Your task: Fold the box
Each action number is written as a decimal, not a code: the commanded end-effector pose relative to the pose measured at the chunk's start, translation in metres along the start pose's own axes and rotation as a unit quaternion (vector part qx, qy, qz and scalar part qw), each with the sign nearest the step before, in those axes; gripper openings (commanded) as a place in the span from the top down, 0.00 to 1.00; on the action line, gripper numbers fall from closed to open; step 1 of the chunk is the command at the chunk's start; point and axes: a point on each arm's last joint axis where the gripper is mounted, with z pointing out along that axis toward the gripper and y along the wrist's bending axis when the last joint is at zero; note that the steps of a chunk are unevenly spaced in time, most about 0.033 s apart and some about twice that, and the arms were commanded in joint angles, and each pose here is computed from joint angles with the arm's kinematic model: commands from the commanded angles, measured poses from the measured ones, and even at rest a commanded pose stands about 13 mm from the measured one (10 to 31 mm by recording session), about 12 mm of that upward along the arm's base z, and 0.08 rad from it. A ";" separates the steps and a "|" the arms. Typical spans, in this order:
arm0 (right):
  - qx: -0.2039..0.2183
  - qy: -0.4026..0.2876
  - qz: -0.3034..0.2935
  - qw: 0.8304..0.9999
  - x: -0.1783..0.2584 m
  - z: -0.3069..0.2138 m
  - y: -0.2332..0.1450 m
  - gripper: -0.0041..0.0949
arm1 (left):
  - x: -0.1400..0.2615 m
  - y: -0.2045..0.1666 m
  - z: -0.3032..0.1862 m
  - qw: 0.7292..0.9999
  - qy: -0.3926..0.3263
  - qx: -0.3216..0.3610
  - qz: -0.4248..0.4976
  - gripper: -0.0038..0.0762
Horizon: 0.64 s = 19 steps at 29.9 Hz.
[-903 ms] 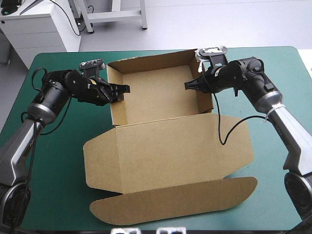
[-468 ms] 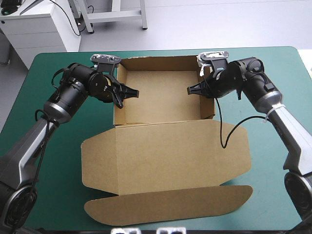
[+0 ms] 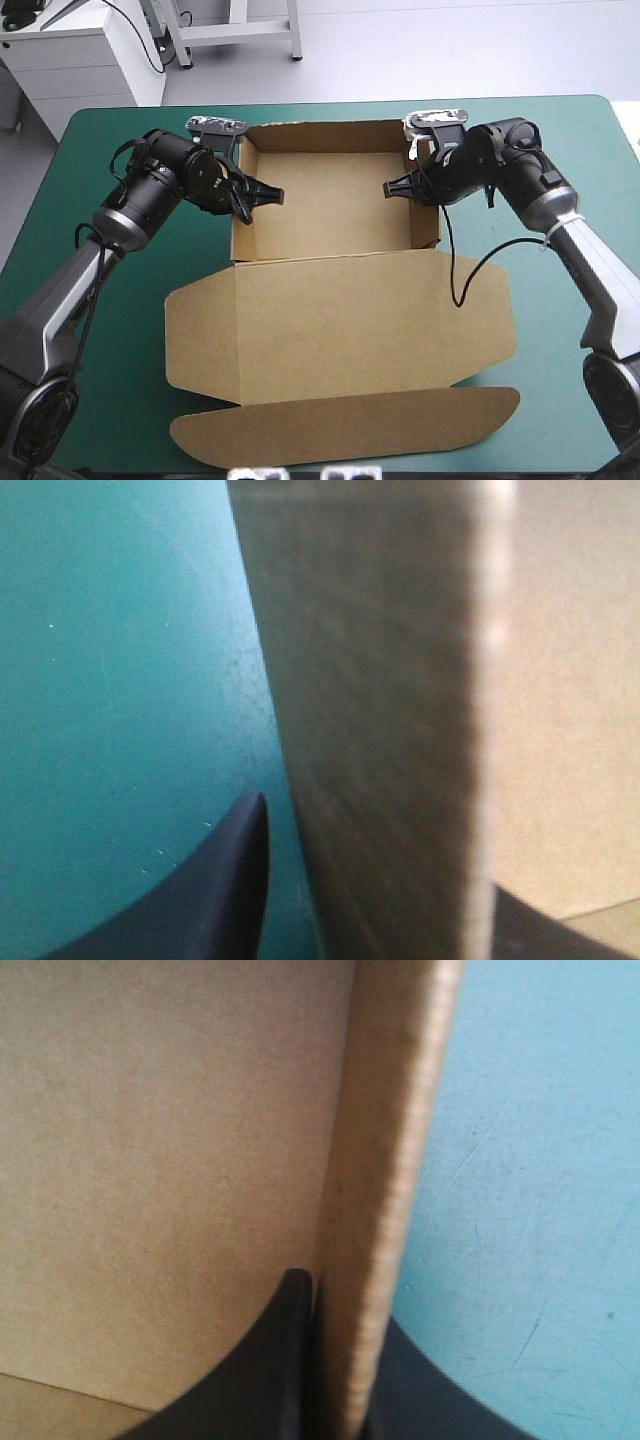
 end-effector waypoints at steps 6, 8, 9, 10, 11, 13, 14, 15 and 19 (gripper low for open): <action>-0.033 -0.059 -0.019 0.998 -0.008 -0.037 0.011 0.96 | -0.003 -0.007 -0.019 0.998 -0.028 0.024 0.053 0.74; -0.034 -0.059 -0.012 0.998 -0.008 -0.037 0.011 0.96 | -0.002 -0.010 -0.019 0.998 -0.025 0.041 0.044 0.65; -0.034 -0.058 -0.010 0.998 -0.008 -0.036 0.011 0.96 | -0.002 -0.011 -0.020 0.998 -0.024 0.050 0.040 0.60; -0.033 -0.054 -0.007 0.998 -0.008 -0.033 0.011 0.96 | -0.002 -0.013 -0.020 0.997 -0.021 0.059 0.035 0.56; -0.033 -0.050 -0.006 0.998 -0.007 -0.031 0.011 0.96 | -0.002 -0.014 -0.021 0.997 -0.019 0.064 0.032 0.54; -0.032 -0.034 0.000 0.999 -0.007 -0.022 0.010 0.96 | 0.000 -0.014 -0.021 0.997 -0.014 0.063 0.033 0.49; -0.032 -0.026 0.002 0.999 -0.007 -0.017 0.010 0.96 | 0.000 -0.013 -0.022 0.997 -0.011 0.063 0.033 0.48; -0.032 -0.020 0.003 0.999 -0.007 -0.012 0.009 0.96 | 0.001 -0.013 -0.023 0.997 -0.009 0.063 0.032 0.47; -0.049 -0.016 0.016 0.999 -0.008 -0.002 0.012 0.96 | 0.001 -0.013 -0.026 0.998 -0.016 0.061 0.032 0.47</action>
